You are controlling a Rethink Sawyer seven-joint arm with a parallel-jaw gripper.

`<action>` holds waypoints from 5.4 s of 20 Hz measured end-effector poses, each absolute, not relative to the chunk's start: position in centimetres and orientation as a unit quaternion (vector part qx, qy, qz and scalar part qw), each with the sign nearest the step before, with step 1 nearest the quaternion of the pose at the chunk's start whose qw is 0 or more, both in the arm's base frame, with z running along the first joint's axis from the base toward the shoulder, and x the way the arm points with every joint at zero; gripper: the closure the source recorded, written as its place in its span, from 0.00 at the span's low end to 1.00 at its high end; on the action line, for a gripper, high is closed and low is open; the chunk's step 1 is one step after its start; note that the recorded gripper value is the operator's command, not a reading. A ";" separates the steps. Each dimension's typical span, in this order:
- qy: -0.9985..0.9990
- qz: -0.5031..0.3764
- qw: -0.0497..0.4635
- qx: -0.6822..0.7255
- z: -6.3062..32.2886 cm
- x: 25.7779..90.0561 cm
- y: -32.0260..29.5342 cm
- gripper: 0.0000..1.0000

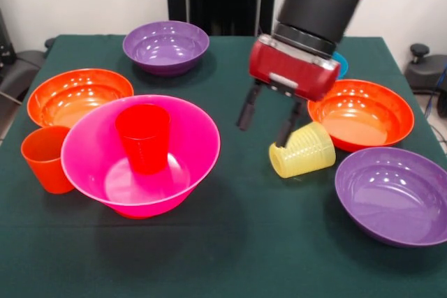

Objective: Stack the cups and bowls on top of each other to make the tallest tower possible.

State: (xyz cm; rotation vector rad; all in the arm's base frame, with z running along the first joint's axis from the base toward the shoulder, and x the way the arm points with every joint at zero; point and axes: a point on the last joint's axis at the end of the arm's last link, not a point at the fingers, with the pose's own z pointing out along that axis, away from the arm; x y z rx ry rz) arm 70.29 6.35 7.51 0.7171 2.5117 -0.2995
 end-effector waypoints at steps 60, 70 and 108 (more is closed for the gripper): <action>0.927 0.057 0.088 0.361 13.9 67.5 3.6 0.00; 0.923 0.059 0.089 0.370 14.0 67.7 2.5 0.00; 0.961 0.037 0.113 0.249 6.7 69.3 12.2 0.00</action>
